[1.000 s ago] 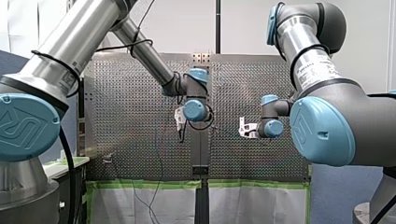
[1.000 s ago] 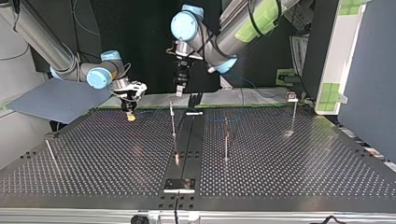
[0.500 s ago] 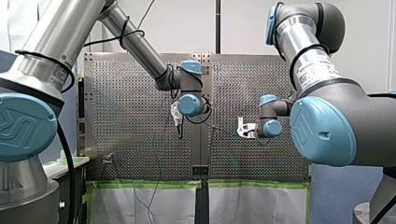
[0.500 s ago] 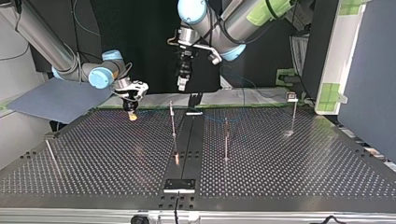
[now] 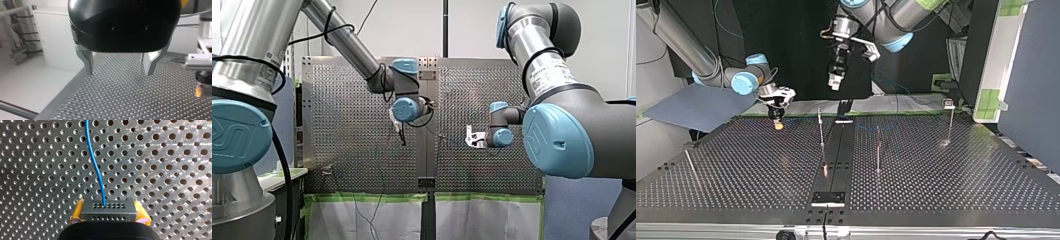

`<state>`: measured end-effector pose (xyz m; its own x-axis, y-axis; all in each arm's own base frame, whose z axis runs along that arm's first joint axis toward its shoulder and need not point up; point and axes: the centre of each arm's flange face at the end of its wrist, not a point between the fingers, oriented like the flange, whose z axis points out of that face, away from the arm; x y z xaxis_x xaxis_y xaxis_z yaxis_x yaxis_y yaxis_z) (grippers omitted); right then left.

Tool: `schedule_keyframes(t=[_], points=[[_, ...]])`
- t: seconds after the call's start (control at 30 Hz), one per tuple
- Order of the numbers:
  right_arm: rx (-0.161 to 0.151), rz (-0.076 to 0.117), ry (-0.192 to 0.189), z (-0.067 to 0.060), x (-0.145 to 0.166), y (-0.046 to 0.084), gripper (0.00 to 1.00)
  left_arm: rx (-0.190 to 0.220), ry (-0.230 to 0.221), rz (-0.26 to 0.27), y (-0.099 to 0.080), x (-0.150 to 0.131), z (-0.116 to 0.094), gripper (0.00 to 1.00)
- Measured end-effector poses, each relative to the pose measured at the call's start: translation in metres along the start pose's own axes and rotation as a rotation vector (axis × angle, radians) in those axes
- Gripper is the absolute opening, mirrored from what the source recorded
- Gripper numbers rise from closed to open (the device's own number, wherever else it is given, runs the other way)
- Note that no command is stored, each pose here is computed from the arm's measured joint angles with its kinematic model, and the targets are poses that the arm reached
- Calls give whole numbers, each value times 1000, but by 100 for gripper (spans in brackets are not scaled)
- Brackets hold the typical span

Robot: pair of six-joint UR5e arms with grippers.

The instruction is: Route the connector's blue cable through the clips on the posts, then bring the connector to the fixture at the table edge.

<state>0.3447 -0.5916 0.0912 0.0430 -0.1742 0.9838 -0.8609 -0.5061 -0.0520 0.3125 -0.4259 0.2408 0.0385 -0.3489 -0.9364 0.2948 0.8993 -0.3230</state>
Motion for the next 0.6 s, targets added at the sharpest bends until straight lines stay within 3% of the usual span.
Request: schedule_keyframes(t=[0.27,0.6], points=[[1,0,2,0,0,-1,0,-35,-61,31,11,-20,-18,100],[3,0,0,0,0,-2,0,-51,-72,51,27,-36,-44,100]])
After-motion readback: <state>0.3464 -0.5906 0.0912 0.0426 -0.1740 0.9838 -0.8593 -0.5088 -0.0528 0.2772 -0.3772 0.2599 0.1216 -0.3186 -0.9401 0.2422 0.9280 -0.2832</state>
